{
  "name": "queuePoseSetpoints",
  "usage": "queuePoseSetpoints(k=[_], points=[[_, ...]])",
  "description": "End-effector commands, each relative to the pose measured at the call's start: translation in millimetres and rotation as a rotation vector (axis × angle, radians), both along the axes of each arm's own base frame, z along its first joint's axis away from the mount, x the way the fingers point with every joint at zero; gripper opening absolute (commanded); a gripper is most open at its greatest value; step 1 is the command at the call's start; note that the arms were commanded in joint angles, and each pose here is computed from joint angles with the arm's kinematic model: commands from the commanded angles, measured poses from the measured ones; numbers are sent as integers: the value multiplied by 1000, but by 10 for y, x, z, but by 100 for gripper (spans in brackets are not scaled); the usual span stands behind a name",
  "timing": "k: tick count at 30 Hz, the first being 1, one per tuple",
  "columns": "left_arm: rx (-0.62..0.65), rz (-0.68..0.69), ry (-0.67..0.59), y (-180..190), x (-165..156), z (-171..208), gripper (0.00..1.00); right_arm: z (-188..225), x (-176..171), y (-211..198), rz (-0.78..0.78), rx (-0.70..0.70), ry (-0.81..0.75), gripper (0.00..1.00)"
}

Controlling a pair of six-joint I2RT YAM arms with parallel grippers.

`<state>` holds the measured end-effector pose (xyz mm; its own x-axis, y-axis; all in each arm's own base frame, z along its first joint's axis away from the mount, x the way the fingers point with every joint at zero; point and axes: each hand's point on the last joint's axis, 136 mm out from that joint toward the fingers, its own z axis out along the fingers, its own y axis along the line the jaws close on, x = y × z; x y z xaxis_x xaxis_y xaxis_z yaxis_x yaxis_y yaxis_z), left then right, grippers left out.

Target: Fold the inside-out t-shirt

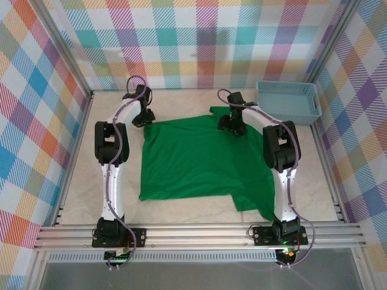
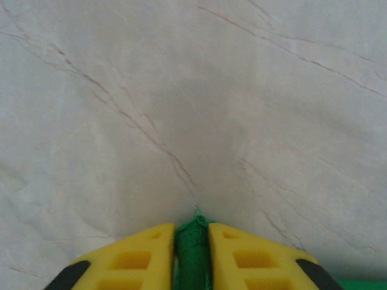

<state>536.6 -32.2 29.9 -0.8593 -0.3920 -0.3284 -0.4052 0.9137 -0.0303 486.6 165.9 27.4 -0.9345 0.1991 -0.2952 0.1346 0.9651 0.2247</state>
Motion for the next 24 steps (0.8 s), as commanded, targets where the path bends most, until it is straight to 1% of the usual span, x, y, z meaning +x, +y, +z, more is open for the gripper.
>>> queuePoseSetpoints(k=[1, 6, 11, 17, 21, 24], points=[[-29, 53, -28, 114, -24, 172, 16, -317, -322, -266, -50, -85, 135, 71], [-147, 159, -83, 290, -24, 267, 7, -350, -419, -327, -55, -103, 145, 71], [-253, 219, -181, 422, -14, 489, 5, -369, -516, -335, -53, -94, 147, 70], [-358, 198, -289, 324, 48, 786, 5, -347, -517, -333, -52, -90, 136, 70], [-500, 184, -388, 195, 140, 989, 5, -302, -501, -312, -46, -76, 119, 70], [-607, 143, -465, 63, 263, 1185, 6, -283, -491, -300, -42, -69, 111, 70]])
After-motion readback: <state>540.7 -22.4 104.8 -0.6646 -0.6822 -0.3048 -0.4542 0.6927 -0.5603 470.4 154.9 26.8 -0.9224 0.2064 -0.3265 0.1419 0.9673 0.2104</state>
